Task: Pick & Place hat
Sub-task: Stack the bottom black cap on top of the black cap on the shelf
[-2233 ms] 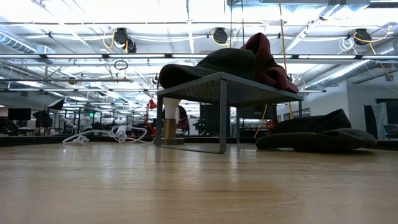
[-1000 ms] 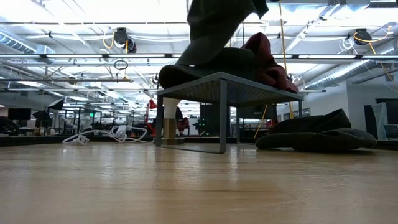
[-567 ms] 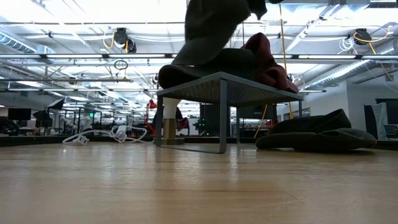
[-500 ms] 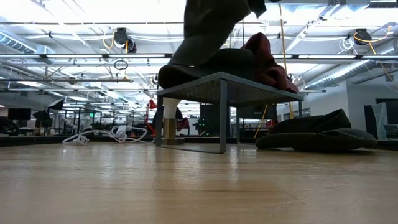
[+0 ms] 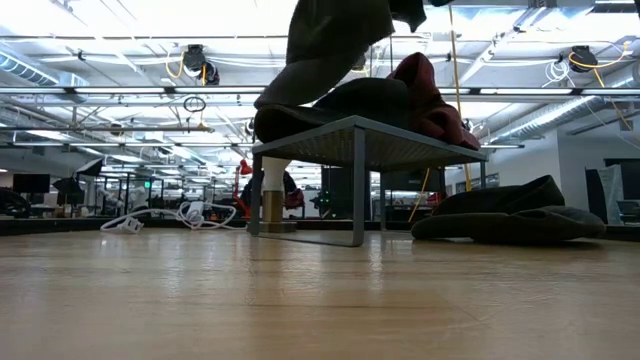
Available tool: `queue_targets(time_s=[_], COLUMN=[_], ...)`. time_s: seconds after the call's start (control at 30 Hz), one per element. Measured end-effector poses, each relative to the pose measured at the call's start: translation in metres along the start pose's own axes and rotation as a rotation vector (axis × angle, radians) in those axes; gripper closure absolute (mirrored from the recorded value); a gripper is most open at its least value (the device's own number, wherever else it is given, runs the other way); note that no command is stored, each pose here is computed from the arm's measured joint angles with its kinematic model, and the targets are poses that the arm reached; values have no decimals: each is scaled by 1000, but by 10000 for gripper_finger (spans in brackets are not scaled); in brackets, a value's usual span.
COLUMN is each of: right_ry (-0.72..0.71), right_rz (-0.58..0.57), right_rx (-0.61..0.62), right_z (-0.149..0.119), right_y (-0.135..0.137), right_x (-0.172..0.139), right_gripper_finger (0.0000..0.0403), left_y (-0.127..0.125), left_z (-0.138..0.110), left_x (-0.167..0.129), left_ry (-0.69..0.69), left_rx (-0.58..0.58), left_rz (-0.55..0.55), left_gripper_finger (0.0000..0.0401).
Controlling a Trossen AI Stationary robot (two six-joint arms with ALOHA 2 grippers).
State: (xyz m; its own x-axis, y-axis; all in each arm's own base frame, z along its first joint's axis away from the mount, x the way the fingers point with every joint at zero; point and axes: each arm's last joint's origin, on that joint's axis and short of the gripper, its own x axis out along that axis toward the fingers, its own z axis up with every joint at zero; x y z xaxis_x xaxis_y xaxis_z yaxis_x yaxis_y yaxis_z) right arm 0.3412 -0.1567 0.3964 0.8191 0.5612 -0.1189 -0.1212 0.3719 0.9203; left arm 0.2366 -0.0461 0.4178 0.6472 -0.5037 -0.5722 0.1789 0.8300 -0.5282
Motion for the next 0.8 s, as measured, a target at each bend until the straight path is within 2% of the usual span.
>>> queue_targets(time_s=[0.23, 0.53, 0.8], right_ry=[-28, -39, -40], right_rz=[-66, -294, -290], right_rx=[8, -15, -62], right_z=[2, -10, -11], right_y=[-11, -30, -26], right_x=[-15, -19, -18], right_gripper_finger=[403, 403, 403], left_y=[0, 0, 0], left_z=[0, 0, 0], left_x=[0, 0, 0], left_ry=[0, -1, -2], left_rx=[-9, -1, 11], left_rz=[0, 0, 1], left_gripper_finger=[270, 270, 270])
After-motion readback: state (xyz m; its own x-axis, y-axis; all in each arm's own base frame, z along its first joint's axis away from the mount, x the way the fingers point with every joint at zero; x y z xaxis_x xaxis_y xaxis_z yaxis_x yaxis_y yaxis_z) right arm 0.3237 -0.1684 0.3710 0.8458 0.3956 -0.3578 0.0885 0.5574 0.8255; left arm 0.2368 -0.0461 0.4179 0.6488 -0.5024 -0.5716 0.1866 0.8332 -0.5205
